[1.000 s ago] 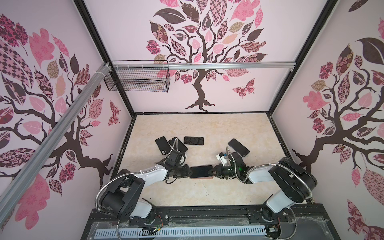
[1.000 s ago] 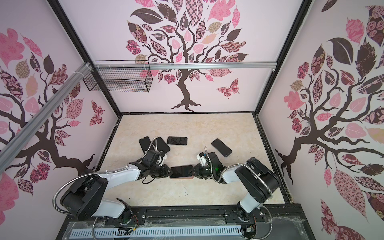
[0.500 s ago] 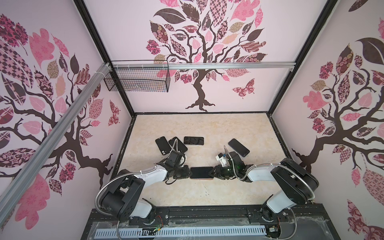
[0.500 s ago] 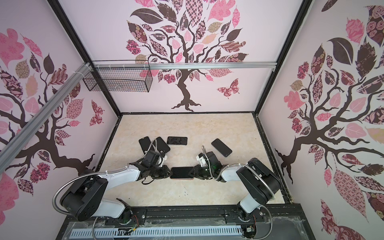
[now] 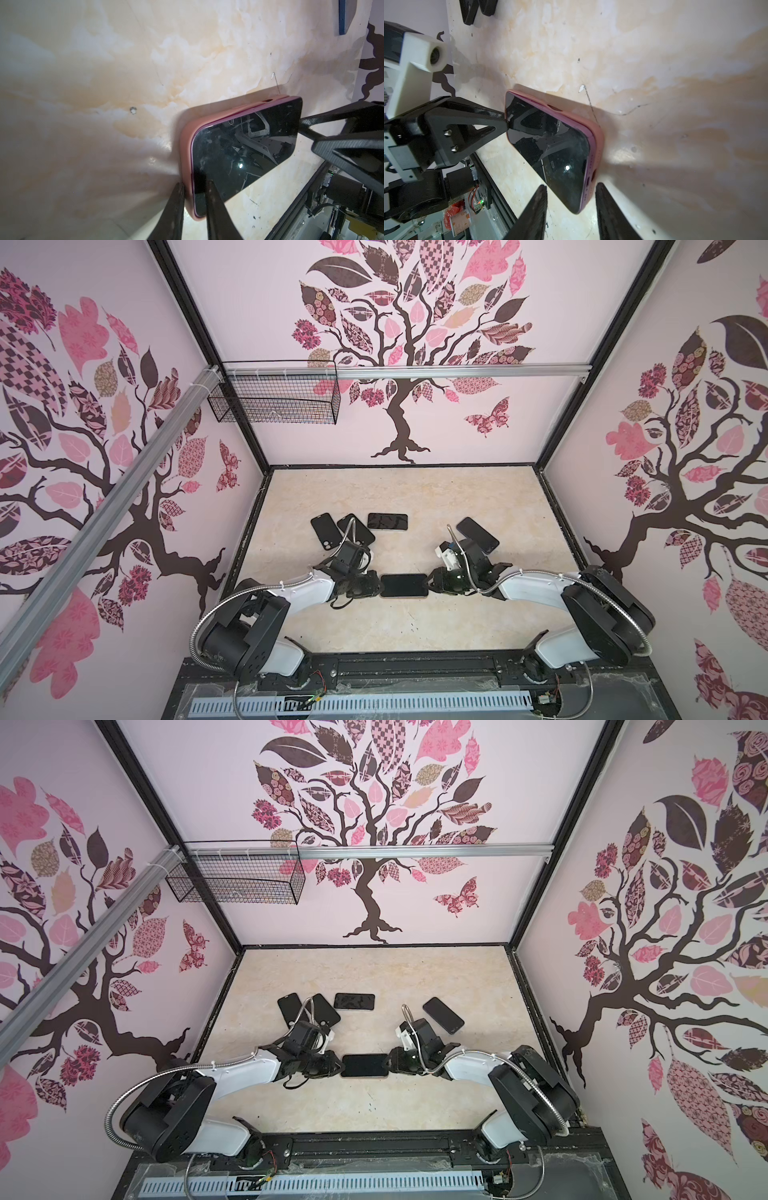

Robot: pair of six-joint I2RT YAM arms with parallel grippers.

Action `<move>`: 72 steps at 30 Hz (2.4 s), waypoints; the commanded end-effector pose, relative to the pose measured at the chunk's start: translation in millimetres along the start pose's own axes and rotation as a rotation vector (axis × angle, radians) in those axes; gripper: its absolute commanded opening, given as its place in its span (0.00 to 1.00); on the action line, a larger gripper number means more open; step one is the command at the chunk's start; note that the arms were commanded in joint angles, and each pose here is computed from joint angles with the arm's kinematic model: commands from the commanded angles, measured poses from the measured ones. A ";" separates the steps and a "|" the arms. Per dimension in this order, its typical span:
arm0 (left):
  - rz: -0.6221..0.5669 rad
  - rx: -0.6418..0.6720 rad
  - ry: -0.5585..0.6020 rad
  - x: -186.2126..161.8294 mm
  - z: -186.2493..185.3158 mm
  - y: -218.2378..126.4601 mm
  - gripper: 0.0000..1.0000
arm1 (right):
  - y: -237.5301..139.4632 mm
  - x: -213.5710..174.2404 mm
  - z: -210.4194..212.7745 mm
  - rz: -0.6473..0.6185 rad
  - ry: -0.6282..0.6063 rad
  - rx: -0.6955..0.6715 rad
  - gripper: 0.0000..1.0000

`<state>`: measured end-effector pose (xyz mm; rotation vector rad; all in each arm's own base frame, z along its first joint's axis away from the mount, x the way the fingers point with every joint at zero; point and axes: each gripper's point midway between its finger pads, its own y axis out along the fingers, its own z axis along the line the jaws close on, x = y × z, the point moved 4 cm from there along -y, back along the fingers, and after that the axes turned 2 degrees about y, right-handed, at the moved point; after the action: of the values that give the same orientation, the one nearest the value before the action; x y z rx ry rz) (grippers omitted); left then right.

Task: Put the phone into the phone case
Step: 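Push the phone down flat into the pink case with both grippers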

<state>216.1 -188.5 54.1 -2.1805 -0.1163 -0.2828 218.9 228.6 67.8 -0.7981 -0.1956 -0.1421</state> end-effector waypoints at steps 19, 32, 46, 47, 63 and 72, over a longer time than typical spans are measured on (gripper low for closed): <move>0.087 -0.090 0.037 -13.7 -16.9 7.5 0.21 | -3.4 -3.2 -4.7 0.020 -0.065 -0.051 0.20; 0.064 -0.066 0.038 -11.8 -16.5 6.6 0.20 | 5.0 -11.2 -2.8 0.071 -0.079 -0.040 0.12; 0.063 -0.058 0.032 -12.1 -13.9 9.0 0.20 | 22.7 -28.9 -8.6 0.153 -0.107 -0.085 0.13; 0.065 -0.057 0.031 -12.5 -13.6 9.3 0.20 | 23.6 -29.3 -9.9 0.155 -0.108 -0.092 0.13; 0.072 -0.052 0.032 -14.4 -11.3 12.4 0.19 | 40.2 -45.8 -31.9 0.214 -0.133 -0.215 0.13; 0.071 -0.051 0.029 -14.7 -10.7 12.5 0.19 | 42.8 -50.6 -43.4 0.230 -0.139 -0.268 0.13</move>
<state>203.4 -196.4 51.4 -2.2108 -0.0429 -0.2439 217.9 233.0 54.0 -0.9402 -0.2473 -0.0427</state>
